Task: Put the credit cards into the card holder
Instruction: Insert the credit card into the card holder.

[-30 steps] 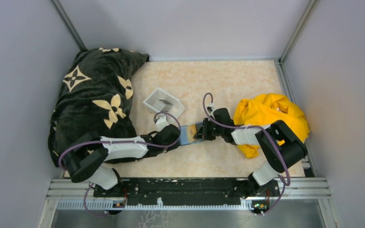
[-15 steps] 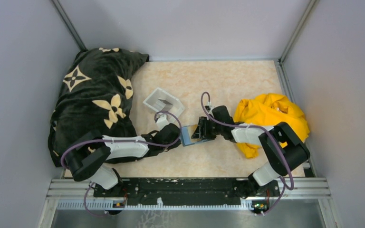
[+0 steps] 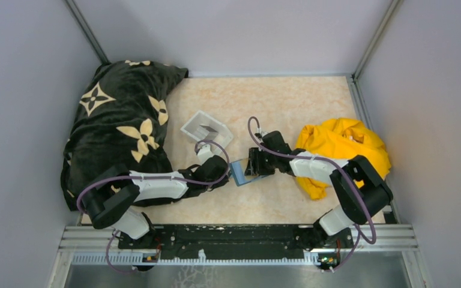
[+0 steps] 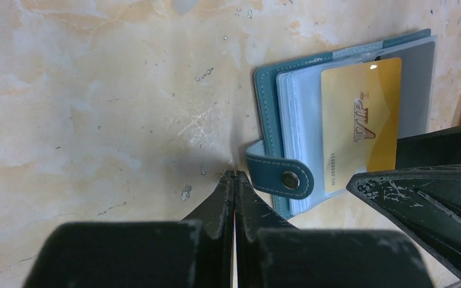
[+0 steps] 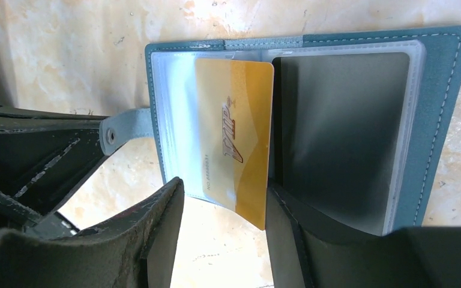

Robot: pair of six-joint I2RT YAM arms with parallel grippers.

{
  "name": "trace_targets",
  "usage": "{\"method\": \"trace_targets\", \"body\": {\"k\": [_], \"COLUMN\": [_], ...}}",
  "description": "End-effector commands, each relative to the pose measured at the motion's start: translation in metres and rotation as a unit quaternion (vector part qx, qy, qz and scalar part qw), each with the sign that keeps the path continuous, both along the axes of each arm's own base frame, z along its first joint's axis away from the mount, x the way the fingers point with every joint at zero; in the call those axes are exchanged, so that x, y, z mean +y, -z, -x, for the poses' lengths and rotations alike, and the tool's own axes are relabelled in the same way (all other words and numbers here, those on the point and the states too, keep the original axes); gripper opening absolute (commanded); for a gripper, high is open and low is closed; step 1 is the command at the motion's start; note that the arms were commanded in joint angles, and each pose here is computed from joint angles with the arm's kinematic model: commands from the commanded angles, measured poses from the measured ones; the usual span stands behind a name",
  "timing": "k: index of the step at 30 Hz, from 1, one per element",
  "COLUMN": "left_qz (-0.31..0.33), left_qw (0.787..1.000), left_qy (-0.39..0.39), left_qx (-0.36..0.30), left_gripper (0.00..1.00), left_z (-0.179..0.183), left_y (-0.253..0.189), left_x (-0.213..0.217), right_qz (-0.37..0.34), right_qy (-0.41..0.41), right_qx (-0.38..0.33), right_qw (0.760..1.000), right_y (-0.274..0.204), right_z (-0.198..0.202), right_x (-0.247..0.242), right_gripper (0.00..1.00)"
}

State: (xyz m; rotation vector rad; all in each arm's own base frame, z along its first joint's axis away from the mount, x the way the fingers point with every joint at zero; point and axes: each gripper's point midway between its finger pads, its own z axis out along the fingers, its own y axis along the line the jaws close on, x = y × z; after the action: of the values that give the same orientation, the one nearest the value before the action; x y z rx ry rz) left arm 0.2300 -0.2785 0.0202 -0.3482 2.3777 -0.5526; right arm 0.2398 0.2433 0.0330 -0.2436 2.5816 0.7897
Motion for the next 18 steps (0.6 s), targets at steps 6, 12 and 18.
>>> {"method": "trace_targets", "body": {"k": [6,12,18], "left_qz": [-0.069,-0.058,-0.045], "left_qw": [0.996,0.997,0.998], "left_qy": [0.019,0.015,0.018], "left_qx": [0.054,0.046,0.043], "left_gripper": [0.00,0.00,0.00], "left_z": [0.019,0.019,0.019], "left_y": [0.035,0.026,0.016], "left_x": [0.025,0.027,0.023], "right_qz": [0.074,0.101,0.125], "right_qy": [-0.008,-0.008,-0.006], "right_qx": [-0.042,-0.055,-0.070], "right_qw": [0.996,0.993,0.990], "right_y": [-0.012,-0.017,-0.020], "right_z": [-0.006,-0.006,-0.007], "right_x": [-0.007,-0.010,-0.013], "right_gripper": [0.51,0.51,0.51]}}
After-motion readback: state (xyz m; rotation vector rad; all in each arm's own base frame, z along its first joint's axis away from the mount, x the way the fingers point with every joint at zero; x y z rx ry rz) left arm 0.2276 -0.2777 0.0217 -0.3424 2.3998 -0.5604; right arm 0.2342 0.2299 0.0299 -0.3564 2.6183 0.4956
